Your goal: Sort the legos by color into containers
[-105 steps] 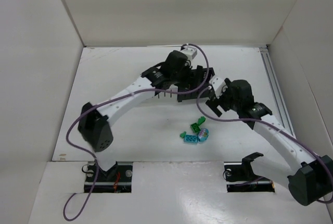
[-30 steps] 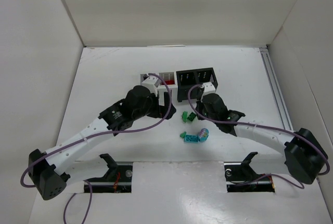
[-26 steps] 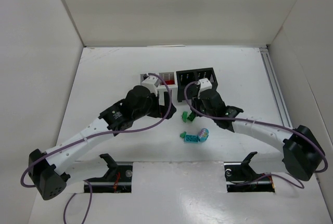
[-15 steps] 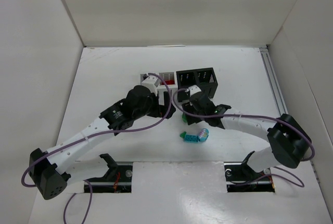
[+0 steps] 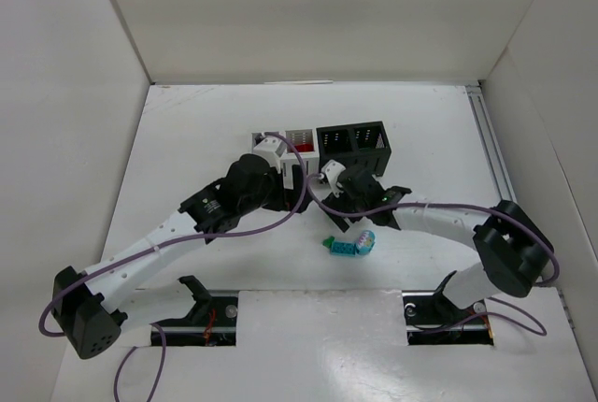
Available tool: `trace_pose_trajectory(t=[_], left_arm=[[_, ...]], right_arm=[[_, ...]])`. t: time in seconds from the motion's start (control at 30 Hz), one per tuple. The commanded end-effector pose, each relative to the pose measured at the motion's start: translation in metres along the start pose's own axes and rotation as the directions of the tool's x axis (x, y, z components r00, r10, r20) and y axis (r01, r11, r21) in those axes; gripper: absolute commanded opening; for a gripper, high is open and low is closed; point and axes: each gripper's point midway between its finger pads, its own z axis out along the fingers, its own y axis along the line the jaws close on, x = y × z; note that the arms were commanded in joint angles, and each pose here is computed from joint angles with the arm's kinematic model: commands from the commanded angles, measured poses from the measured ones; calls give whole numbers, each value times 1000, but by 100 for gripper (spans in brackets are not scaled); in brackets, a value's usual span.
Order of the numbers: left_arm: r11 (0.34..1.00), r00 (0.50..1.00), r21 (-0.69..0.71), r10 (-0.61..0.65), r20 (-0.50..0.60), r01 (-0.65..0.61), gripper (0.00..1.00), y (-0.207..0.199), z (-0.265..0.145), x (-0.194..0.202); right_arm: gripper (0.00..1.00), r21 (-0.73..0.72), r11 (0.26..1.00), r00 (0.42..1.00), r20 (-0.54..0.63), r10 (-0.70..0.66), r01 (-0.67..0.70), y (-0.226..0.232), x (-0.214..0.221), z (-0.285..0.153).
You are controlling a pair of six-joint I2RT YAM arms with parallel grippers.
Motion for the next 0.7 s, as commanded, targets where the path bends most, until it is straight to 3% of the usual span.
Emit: trace_pose_trajectory(t=[0.0, 0.3, 0.4, 0.43, 0.47, 0.53, 0.67], left_arm=[[999, 999, 41, -3, 40, 1, 100, -9, -2, -9], [1000, 999, 30, -7, 36, 6, 100, -6, 1, -9], [1000, 999, 23, -11, 40, 11, 100, -3, 1, -11], [1000, 999, 23, -11, 40, 11, 100, -3, 1, -11], [1000, 999, 23, -11, 40, 11, 100, -3, 1, -11], [1000, 999, 18, -11, 32, 10, 100, -2, 3, -9], [1000, 999, 18, -11, 32, 10, 100, -2, 3, -9]], right_arm=[[90, -23, 995, 994, 45, -100, 101, 0, -20, 2], [89, -38, 998, 999, -14, -44, 43, -18, 0, 36], [82, -103, 994, 999, 49, -22, 27, -15, -3, 42], [78, -128, 991, 998, 54, -21, 28, -11, -3, 41], [67, -137, 990, 998, 56, -21, 28, -9, -4, 41], [61, -156, 987, 998, 62, -29, 39, -6, -3, 39], [61, -187, 982, 998, 62, -18, 29, 1, 3, 34]])
